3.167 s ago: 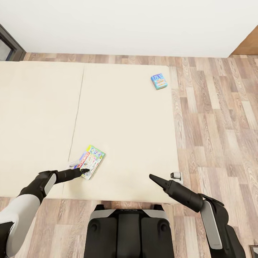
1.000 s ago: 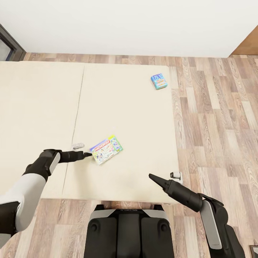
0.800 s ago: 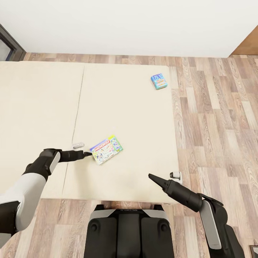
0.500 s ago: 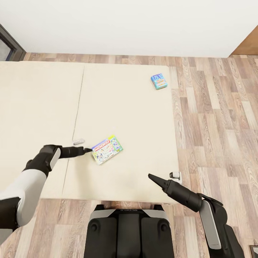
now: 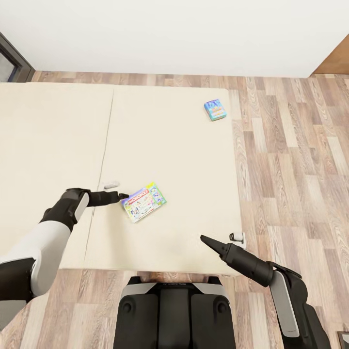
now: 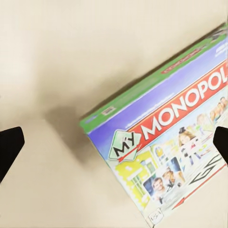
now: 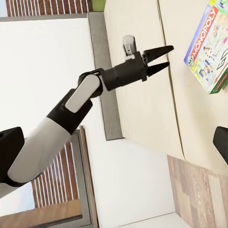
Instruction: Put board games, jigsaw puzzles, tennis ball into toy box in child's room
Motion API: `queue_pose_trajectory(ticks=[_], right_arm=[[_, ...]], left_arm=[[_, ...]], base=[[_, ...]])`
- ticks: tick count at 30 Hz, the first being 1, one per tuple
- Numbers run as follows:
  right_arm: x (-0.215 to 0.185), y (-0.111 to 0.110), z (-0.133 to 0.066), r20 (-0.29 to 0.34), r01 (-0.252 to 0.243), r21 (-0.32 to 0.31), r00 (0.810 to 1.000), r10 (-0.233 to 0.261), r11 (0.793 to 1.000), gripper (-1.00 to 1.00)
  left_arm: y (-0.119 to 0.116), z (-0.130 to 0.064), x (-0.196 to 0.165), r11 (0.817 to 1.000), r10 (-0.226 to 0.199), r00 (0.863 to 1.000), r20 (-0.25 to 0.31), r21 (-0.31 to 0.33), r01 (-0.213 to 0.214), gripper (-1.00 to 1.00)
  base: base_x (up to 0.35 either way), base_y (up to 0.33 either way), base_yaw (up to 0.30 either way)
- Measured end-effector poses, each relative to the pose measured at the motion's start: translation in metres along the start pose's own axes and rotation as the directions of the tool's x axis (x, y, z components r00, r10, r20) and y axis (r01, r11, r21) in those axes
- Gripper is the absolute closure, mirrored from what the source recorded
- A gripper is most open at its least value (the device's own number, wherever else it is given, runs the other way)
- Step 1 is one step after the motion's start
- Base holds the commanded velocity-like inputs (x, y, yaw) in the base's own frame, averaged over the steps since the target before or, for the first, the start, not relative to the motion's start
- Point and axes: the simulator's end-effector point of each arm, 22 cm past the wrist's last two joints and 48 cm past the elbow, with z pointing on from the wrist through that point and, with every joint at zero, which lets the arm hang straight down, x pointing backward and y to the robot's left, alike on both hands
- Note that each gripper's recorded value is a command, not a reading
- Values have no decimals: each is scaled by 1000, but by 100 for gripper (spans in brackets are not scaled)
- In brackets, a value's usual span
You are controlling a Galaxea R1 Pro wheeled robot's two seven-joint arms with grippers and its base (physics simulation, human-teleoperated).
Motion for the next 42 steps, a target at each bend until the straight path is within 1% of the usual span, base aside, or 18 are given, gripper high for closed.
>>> queue_pose_trajectory(ticks=[5, 11, 17, 25, 36, 40, 42], right_arm=[[0, -1, 0, 0, 1, 1, 1000, -1, 1000, -100], [1, -2, 1, 0, -3, 1, 1000, 3, 1000, -100], [2, -5, 1, -1, -8, 3, 1000, 8, 1000, -100], [6, -10, 3, -6, -20, 5, 1000, 20, 1000, -100], [9, -17, 3, -9, -36, 13, 999, 36, 999, -100], [10, -20, 3, -10, -41, 16, 999, 41, 999, -100], [10, -22, 3, -10, -44, 18, 999, 45, 999, -100]], left_arm=[[-7, 1, -16, 1000, 9, 1000, 21, -16, -8, -100], [-29, 9, -25, 1000, 18, 999, 31, 0, -18, -100], [-46, 16, -33, 1000, 25, 999, 39, 8, -25, -100], [-47, 23, -28, 1000, 29, 999, 31, 8, -29, -100], [-40, 31, -19, 1000, 26, 1000, 15, 6, -27, -100], [-40, 35, -15, 999, 37, 999, 4, 3, -37, -100], [-40, 38, -12, 999, 54, 999, -5, 2, -54, -100]], base=[[0, 0, 0], [0, 0, 0], [0, 0, 0], [0, 0, 0], [0, 0, 0], [0, 0, 0], [0, 0, 0]])
